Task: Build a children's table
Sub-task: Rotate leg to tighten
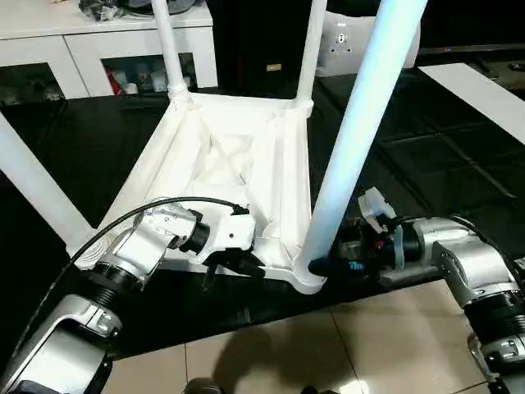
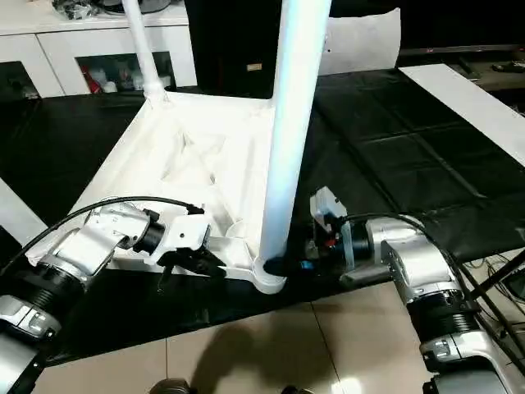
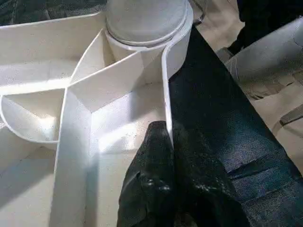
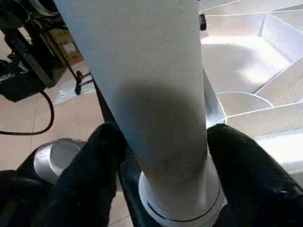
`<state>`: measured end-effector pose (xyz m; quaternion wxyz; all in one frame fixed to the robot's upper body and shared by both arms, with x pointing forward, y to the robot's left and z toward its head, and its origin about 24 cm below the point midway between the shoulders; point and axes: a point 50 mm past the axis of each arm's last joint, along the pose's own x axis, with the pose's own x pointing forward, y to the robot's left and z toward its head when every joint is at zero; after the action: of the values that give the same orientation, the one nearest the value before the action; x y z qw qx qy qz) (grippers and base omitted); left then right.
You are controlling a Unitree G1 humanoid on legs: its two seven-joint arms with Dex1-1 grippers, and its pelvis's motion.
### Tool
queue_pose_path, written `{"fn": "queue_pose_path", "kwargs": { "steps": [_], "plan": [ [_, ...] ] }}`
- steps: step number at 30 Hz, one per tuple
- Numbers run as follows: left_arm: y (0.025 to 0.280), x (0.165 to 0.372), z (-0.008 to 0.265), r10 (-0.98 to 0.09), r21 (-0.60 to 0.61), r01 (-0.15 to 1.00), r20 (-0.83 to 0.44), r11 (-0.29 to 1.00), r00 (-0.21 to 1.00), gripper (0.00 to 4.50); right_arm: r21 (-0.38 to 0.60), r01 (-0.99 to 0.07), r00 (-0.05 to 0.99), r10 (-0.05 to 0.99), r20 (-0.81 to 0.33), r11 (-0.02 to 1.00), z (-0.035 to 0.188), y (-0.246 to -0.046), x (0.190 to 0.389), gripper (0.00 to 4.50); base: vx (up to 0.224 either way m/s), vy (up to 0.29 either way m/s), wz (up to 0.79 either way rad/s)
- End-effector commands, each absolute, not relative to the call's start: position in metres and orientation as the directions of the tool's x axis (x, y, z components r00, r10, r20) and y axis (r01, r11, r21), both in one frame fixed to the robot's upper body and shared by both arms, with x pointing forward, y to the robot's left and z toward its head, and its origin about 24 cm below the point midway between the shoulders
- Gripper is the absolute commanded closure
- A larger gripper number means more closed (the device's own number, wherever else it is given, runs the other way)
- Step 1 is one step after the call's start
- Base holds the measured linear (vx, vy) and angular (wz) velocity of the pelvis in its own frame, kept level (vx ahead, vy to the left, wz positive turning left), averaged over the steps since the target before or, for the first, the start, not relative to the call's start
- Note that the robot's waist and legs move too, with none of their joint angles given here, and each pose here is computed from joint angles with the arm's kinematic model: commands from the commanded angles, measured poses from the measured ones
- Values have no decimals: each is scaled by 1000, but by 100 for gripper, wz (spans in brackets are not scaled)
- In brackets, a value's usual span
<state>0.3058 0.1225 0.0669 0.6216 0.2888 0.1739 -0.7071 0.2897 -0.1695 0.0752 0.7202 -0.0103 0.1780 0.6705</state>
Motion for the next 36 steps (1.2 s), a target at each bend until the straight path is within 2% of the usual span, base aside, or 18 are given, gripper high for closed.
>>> {"fn": "queue_pose_path", "kwargs": {
  "steps": [1, 6, 9, 11, 13, 14, 16, 17, 18, 19, 21, 23, 24, 26, 29, 31, 34, 36],
  "plan": [
    [113, 306, 75, -771, 143, 959, -628, -246, -104, 450, 223, -972, 16, 963, -269, 79, 80, -168, 292, 185, 0, 0, 0],
    [112, 305, 75, -787, 131, 965, -608, -226, -102, 450, 241, -968, 10, 967, -253, 73, 80, -168, 292, 221, 0, 0, 0],
    [109, 306, 76, -816, 103, 982, -573, -156, -69, 450, 263, -959, 50, 975, -217, 108, 80, -161, 292, 240, 0, 0, 0],
    [104, 309, 75, -836, 81, 996, -548, -24, 25, 450, 244, -937, 199, 955, -222, 252, 74, -150, 300, 244, 0, 0, 0],
    [104, 309, 75, -836, 81, 996, -548, -24, 25, 450, 244, -937, 199, 955, -222, 252, 74, -150, 300, 244, 0, 0, 0],
    [98, 313, 75, -846, 78, 993, -521, 87, 115, 450, 225, -898, 327, 917, -229, 377, 69, -139, 309, 247, 0, 0, 0],
    [91, 316, 76, -852, 80, 984, -493, 159, 178, 450, 227, -861, 404, 883, -239, 455, 65, -129, 315, 250, 0, 0, 0],
    [91, 316, 76, -852, 80, 984, -493, 159, 178, 450, 227, -861, 404, 883, -239, 455, 65, -129, 315, 251, 0, 0, 0],
    [86, 320, 77, -854, 82, 975, -472, 206, 220, 450, 234, -814, 476, 841, -259, 532, 60, -122, 322, 251, 0, 0, 0],
    [86, 320, 77, -854, 82, 975, -472, 206, 220, 450, 234, -814, 476, 841, -259, 532, 60, -122, 322, 251, 0, 0, 0],
    [75, 326, 80, -855, 87, 955, -429, 283, 292, 450, 238, -705, 599, 740, -305, 668, 54, -113, 335, 251, 0, 0, 0],
    [67, 331, 83, -857, 94, 942, -395, 322, 332, 450, 224, -620, 682, 658, -319, 752, 52, -109, 344, 251, 0, 0, 0],
    [66, 331, 84, -857, 96, 940, -389, 327, 337, 450, 220, -608, 696, 645, -316, 763, 52, -109, 346, 218, 0, 0, 0],
    [62, 333, 86, -856, 130, 937, -382, 325, 350, 450, 201, -578, 736, 611, -290, 791, 54, -108, 349, 184, 0, 0, 0],
    [70, 335, 84, -840, 180, 933, -409, 310, 358, 450, 198, -604, 731, 635, -249, 772, 58, -110, 345, 175, 0, 0, 0],
    [72, 335, 84, -834, 196, 932, -418, 305, 360, 450, 191, -609, 731, 638, -242, 770, 59, -112, 344, 144, 0, 0, 0],
    [88, 341, 81, -789, 262, 915, -466, 308, 399, 450, 108, -628, 736, 633, -240, 771, 59, -122, 337, 123, 0, 0, 0],
    [98, 349, 82, -753, 293, 891, -480, 347, 451, 450, 123, -635, 728, 644, -235, 762, 60, -129, 331, 100, 0, 0, 0]
  ]
}}
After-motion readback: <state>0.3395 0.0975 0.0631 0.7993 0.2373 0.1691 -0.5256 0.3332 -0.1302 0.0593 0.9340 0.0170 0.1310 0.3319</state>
